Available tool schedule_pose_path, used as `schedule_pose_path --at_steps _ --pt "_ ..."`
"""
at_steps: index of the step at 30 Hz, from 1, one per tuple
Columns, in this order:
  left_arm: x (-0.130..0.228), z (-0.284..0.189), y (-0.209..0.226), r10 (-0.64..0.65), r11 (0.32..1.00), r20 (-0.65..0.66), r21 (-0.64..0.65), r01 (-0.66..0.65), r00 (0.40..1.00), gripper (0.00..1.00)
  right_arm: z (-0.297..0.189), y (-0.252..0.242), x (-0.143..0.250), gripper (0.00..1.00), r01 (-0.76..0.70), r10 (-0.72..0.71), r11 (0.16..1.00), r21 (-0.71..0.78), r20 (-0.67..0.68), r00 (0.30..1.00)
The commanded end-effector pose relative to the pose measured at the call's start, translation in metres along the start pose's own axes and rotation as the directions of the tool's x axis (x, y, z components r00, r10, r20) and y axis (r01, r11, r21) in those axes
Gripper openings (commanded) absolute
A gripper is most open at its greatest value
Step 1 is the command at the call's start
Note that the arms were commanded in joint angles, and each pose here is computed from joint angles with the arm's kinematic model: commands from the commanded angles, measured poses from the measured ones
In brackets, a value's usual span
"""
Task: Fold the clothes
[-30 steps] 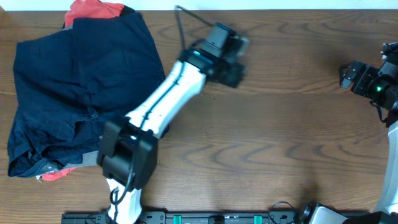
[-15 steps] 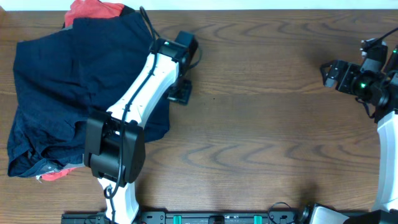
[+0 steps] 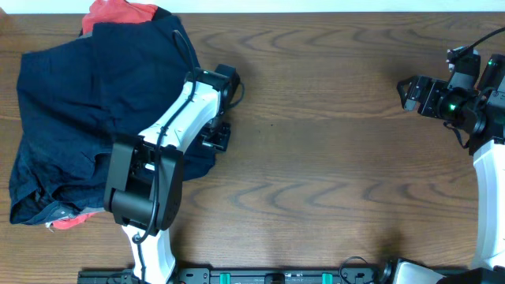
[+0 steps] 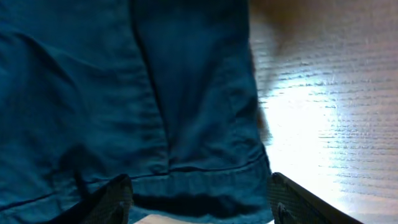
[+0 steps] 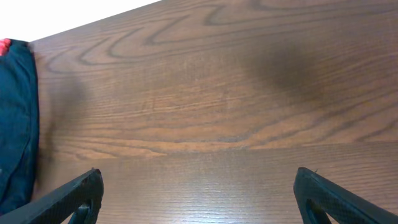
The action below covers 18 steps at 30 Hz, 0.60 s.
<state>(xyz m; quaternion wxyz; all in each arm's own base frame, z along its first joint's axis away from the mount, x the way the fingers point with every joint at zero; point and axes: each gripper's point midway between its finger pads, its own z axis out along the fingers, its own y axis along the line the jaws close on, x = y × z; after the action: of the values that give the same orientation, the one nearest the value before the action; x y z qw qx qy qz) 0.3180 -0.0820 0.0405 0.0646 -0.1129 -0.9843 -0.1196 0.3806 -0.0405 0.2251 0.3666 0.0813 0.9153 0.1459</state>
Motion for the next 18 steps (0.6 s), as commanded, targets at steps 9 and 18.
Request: schedule_pose_path --at_steps 9,18 --pt "0.023 0.031 -0.009 -0.001 1.000 -0.045 -0.005 0.001 0.999 0.71 -0.002 0.006 -0.008 0.96 0.028 -0.028 0.999 -0.014 0.016 0.999" --pt "0.005 0.031 -0.014 -0.050 0.999 0.024 0.022 0.049 0.998 0.07 -0.002 0.006 -0.009 0.96 0.031 -0.031 0.999 -0.010 0.022 0.999"
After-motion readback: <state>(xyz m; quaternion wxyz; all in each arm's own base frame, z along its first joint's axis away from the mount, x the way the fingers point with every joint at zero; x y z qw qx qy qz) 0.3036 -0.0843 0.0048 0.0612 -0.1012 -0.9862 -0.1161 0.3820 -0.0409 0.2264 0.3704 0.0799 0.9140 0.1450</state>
